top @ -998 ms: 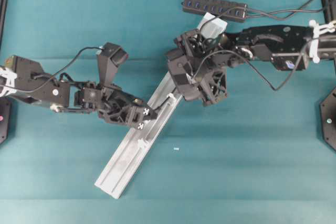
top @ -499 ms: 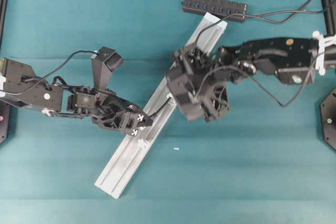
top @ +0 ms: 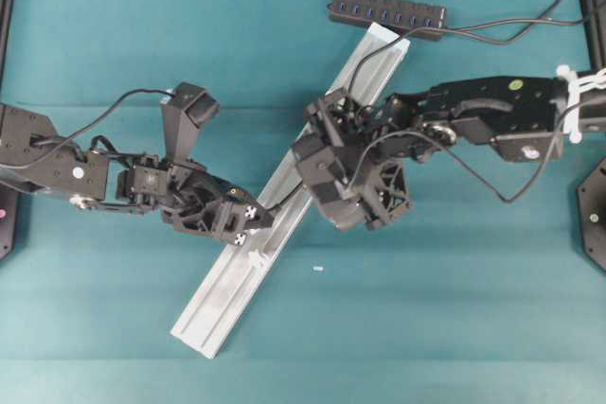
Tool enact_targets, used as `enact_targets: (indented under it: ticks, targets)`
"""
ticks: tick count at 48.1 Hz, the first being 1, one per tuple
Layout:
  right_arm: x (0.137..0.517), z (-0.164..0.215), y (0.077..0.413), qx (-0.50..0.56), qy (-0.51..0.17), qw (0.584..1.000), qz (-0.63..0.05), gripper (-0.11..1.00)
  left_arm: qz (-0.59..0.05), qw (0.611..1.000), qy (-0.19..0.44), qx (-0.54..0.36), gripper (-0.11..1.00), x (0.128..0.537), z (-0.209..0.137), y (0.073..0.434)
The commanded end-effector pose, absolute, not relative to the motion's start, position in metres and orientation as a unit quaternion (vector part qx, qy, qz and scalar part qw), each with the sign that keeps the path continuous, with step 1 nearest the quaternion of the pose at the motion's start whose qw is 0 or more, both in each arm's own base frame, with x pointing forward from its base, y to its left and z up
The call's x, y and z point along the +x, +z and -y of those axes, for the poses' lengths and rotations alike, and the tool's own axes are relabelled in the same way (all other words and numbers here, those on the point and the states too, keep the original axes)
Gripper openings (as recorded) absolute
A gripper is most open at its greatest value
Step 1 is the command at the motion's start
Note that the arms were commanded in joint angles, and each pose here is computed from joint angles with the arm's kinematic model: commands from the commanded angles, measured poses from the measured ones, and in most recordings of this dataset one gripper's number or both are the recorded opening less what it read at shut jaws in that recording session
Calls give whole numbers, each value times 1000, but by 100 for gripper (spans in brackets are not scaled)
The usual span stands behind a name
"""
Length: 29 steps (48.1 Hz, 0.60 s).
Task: Pass the USB cable through three rings with both arms.
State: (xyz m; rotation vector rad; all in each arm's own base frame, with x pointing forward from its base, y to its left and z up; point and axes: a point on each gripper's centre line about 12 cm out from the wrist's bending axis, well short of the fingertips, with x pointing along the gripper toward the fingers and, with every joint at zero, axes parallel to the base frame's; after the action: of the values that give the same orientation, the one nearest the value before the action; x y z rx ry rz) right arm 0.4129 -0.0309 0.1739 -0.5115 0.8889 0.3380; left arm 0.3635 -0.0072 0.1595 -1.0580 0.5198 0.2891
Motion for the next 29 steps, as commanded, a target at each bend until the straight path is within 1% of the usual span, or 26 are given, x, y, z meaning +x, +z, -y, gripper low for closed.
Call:
enact_targets:
  ticks: [1, 11, 17, 21, 27, 29]
  targets:
    - [423, 26, 172, -244, 163, 859, -420, 79, -218, 831, 115, -498, 10, 366, 10, 183]
    - [432, 23, 164, -246, 170, 855, -423, 73, -218, 831, 115, -498, 10, 367, 10, 183]
    - [432, 22, 160, -248, 173, 852, -427, 64, -219, 831, 115, -498, 10, 367, 10, 182]
    - [433, 23, 159, -252, 173, 850, -428, 52, -220, 831, 116, -498, 10, 367, 9, 181]
    - [435, 24, 161, -255, 173, 851, -426, 21, -220, 831, 116, -498, 10, 368, 9, 181]
    - [436, 24, 161, -255, 172, 851, -426, 12, -220, 831, 116, -498, 10, 368, 10, 181]
